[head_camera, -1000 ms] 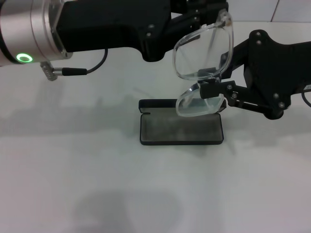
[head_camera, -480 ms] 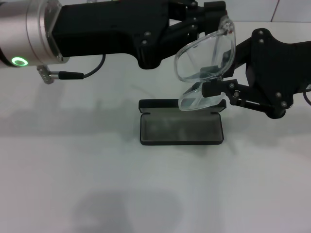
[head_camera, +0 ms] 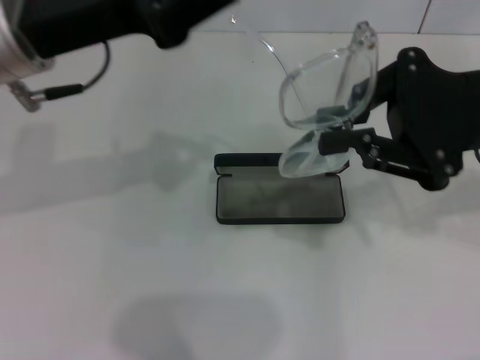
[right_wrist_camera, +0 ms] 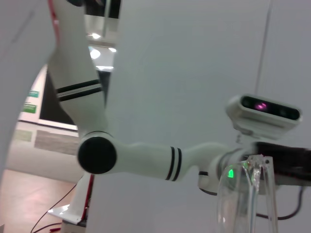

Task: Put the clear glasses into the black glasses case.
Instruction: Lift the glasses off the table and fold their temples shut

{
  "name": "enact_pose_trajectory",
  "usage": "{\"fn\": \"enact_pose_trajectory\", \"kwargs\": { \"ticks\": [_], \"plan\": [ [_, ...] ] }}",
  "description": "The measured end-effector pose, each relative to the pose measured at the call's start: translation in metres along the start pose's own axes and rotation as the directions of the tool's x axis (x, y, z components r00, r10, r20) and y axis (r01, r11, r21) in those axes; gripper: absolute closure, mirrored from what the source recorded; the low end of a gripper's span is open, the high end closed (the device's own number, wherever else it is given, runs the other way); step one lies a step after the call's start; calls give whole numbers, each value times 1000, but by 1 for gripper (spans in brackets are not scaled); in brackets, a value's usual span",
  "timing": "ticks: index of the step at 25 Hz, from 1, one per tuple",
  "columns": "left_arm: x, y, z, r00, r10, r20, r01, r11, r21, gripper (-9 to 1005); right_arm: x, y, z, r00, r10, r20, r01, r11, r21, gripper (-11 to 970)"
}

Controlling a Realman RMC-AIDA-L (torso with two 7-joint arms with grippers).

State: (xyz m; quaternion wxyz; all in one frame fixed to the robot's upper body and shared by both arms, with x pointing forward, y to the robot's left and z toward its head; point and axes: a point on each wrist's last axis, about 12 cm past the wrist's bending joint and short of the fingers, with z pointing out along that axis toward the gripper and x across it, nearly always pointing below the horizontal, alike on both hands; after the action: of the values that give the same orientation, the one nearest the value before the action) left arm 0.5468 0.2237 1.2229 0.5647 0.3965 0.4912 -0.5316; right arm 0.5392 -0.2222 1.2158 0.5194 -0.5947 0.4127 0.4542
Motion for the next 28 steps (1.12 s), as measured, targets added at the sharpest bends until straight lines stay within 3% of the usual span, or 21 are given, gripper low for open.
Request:
{"fn": "enact_pose_trajectory", "kwargs": {
  "ticks": [7,13,17,23,28],
  "plan": [
    [3,11,-42,983,20,184,25,971,-240,884,-4,15,3,996,-89,-10,88,992,-86,821],
    [18,26,-46,977,-69,203,133,939,-318,884,-18,21,8,986,-163,18,164,972,-165,819],
    [28,35,-37,976,-152,156,196,925,-324,884,-30,23,9,973,-225,48,230,956,-185,817],
    [35,40,-25,968,-226,110,249,921,-300,884,-43,29,1,937,-343,72,350,927,-135,815],
    [33,36,-8,964,-257,65,264,943,-202,884,-46,23,-3,923,-379,62,383,921,-76,813]
  ]
}}
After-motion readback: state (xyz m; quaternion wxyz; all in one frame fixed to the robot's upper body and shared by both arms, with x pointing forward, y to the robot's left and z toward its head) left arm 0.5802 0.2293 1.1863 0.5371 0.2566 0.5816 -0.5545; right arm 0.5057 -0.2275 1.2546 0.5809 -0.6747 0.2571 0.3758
